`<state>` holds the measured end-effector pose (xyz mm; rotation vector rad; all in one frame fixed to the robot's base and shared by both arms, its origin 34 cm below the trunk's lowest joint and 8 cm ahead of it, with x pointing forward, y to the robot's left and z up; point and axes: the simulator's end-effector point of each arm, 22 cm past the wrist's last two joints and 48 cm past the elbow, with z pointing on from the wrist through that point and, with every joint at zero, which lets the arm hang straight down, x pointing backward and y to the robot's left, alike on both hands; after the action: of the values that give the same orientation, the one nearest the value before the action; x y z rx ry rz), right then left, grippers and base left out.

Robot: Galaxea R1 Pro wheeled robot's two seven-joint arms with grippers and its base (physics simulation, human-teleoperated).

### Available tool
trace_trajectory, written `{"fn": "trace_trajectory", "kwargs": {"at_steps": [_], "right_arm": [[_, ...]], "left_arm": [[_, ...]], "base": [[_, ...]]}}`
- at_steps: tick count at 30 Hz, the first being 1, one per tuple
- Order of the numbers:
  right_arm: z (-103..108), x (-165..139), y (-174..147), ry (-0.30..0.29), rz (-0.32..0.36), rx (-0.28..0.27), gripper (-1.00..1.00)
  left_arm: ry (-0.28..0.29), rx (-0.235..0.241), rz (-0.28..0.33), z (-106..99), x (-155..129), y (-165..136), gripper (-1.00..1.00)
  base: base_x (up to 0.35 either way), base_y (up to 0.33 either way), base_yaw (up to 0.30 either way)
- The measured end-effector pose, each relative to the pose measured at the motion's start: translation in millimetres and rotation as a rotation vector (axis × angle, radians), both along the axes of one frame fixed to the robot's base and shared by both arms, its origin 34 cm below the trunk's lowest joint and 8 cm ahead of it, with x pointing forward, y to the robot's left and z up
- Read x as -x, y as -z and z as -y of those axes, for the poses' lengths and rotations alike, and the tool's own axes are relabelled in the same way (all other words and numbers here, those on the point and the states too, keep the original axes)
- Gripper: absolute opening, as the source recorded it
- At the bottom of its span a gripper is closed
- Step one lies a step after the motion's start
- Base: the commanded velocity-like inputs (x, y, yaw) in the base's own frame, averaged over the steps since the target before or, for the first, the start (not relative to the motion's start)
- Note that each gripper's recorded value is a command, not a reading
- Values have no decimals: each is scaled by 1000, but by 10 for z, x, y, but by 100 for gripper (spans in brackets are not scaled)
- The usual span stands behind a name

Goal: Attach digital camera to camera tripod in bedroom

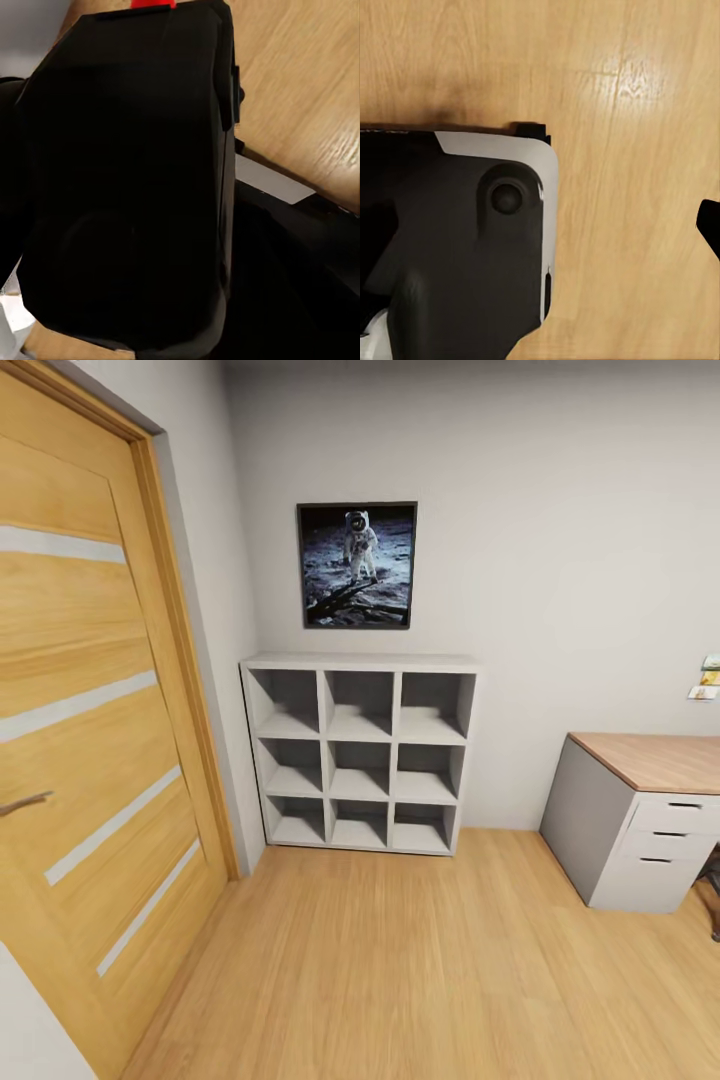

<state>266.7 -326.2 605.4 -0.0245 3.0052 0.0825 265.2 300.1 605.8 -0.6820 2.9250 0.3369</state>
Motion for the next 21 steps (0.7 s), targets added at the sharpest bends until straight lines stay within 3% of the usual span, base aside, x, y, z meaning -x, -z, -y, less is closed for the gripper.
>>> {"fn": "trace_trajectory", "kwargs": {"at_steps": [6,13,21], "right_arm": [[25,-21,2,9,47,20,100],[154,-45,0,98,63,72,100],[189,-50,-2,125,67,87,100]], "left_arm": [[-8,-16,40,-18,-37,-8,-100],[-16,-17,53,-30,-65,-12,-100],[-14,-16,55,-19,-66,-12,-100]], "base": [[0,0,-51],[0,0,-252],[0,0,-290]]}}
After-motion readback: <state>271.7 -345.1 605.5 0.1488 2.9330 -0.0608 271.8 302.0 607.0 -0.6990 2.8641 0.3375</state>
